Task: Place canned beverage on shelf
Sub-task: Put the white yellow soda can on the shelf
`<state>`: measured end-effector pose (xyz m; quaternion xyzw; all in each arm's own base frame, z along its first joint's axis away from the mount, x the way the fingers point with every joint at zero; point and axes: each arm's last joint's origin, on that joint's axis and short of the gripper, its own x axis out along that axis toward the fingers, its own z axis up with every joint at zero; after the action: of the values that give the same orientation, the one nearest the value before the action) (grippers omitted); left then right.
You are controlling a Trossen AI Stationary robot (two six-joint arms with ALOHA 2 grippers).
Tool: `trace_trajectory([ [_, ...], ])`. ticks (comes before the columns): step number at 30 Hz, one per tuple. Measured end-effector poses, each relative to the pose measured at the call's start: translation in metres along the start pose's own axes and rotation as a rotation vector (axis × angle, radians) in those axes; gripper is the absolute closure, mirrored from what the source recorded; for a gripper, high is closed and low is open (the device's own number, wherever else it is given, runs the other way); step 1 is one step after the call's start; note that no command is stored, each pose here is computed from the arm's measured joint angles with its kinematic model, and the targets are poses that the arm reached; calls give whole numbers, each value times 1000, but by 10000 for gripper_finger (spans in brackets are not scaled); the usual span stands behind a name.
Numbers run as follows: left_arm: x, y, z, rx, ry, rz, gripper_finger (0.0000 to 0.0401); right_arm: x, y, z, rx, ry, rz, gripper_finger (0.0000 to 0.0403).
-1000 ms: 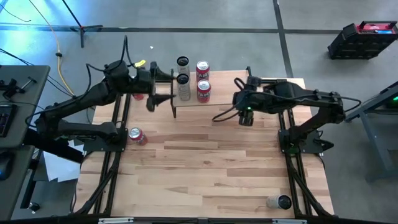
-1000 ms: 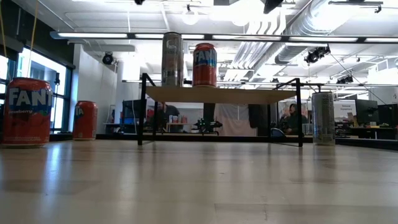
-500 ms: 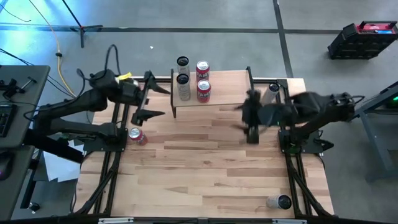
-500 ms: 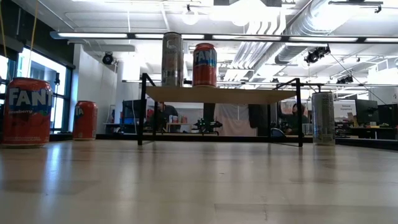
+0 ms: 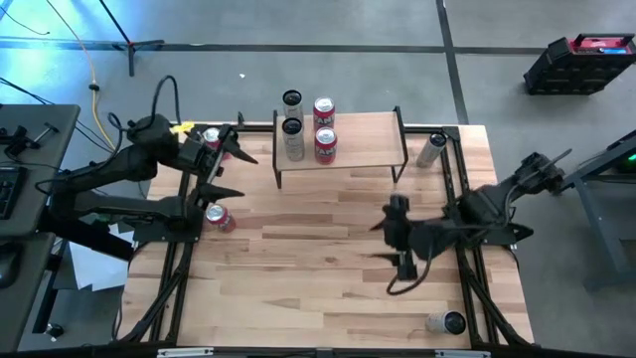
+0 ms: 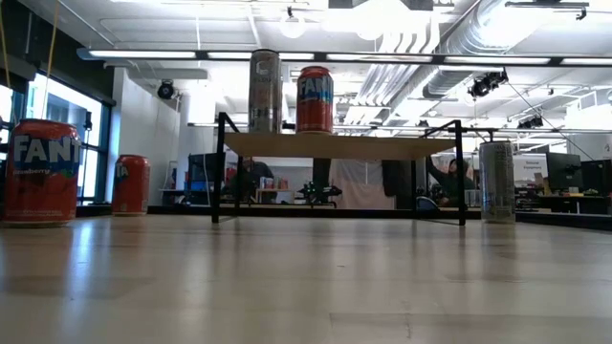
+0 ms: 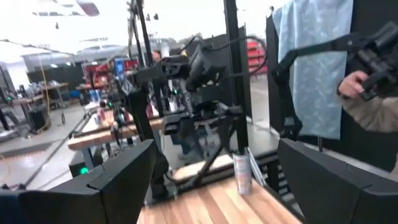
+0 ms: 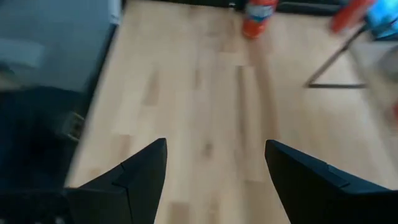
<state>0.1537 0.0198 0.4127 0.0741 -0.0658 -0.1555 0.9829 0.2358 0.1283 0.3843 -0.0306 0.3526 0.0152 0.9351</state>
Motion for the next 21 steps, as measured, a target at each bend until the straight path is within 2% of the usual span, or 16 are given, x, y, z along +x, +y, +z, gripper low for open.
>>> trace_trajectory([
  [3,1,0,0,4,-2,0,73,17,8,-7,92,-42,44,147],
  [10,1,0,-1,-147,2,1,73,60,18,-34,230,-136,94,147],
  [13,2,1,0,-179,-7,2,73,76,21,-47,244,-184,123,147],
  [15,5,1,-2,-242,6,-10,73,85,22,-57,246,-207,142,147],
  [21,15,-18,-16,-271,45,-175,73,101,22,-81,200,-251,156,147],
])
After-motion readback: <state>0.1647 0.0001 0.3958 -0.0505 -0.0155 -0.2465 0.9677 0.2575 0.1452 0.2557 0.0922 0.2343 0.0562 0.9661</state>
